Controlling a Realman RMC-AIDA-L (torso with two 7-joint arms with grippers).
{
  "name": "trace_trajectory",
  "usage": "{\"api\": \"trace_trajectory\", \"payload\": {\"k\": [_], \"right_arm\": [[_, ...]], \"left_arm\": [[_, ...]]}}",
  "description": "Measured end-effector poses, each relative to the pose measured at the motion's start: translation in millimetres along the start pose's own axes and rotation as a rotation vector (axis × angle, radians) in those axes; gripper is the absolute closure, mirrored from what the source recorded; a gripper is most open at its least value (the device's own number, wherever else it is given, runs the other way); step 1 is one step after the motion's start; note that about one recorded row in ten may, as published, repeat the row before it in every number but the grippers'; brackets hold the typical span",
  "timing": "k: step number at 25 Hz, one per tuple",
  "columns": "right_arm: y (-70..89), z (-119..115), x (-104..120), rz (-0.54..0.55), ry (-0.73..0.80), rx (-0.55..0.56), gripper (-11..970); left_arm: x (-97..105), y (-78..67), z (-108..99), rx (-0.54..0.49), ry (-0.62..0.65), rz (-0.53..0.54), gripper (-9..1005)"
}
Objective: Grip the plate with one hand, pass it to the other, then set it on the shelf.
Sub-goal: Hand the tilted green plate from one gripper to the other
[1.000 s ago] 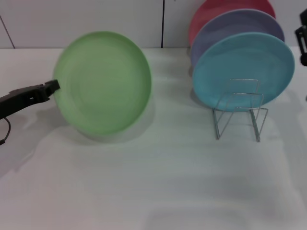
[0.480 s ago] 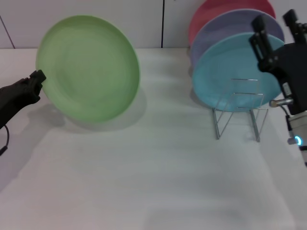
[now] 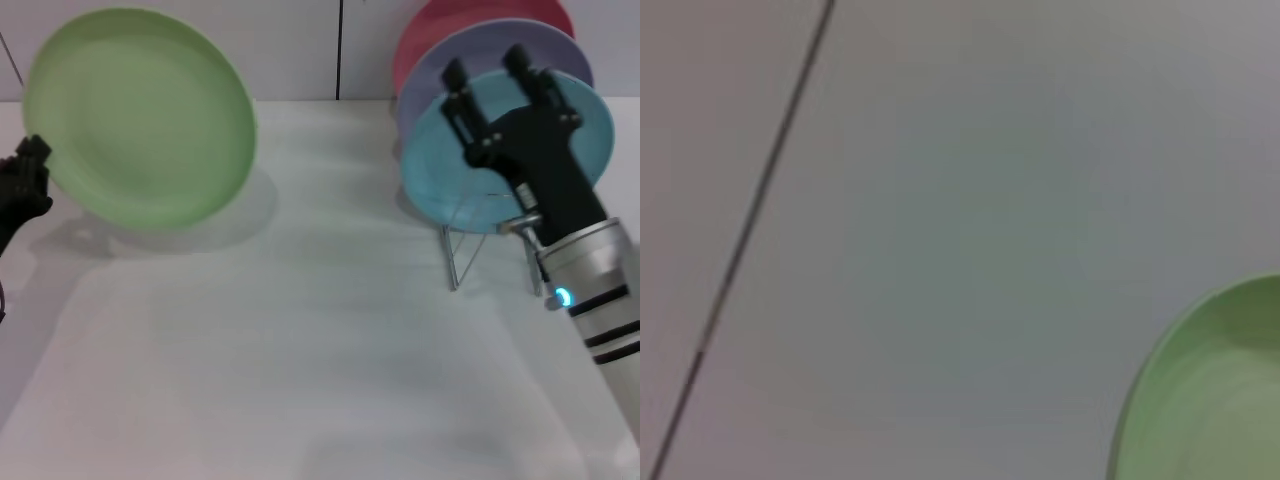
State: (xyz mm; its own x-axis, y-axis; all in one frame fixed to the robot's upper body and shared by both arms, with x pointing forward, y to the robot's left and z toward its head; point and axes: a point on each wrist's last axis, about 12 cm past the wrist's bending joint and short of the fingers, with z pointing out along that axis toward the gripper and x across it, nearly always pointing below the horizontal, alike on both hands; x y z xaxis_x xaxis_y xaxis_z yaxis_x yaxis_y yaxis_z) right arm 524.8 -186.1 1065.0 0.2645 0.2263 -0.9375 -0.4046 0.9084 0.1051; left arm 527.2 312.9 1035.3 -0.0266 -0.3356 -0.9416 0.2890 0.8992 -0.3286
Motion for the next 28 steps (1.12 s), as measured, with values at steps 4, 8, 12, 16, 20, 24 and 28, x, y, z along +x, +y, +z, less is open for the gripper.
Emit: {"api": "trace_trajectory", "payload": {"k": [4, 8, 12, 16, 20, 24, 28], "right_arm": [[12.1, 3, 6, 0.036, 0.054, -0.028, 266], [24.9, 6, 12, 0.074, 0.117, -0.061, 267], [38.1, 11, 18, 0.109, 0.185, -0.091, 267], [48.3, 17, 22, 0.136, 0.248, -0.120, 267], [54.9, 21, 24, 0.165, 0.277, -0.148, 267], [58.2, 20, 25, 0.179, 0.293, -0.165, 267], [57.9, 16, 27, 0.183, 0.301, -0.157, 267]], "left_arm": [[1, -2.7, -1, -0.043, -0.062, 0.030, 966], [2, -6.9, 3, -0.047, -0.082, 0.061, 966], [1, -8.6, 2, -0.039, -0.099, 0.062, 967], [3, -11.0, -3, -0.028, -0.104, 0.068, 967], [5, -13.8, -7, -0.009, -0.101, 0.083, 966], [6, -15.9, -6, 0.006, -0.092, 0.100, 966], [8, -18.6, -4, 0.026, -0.074, 0.113, 966]]}}
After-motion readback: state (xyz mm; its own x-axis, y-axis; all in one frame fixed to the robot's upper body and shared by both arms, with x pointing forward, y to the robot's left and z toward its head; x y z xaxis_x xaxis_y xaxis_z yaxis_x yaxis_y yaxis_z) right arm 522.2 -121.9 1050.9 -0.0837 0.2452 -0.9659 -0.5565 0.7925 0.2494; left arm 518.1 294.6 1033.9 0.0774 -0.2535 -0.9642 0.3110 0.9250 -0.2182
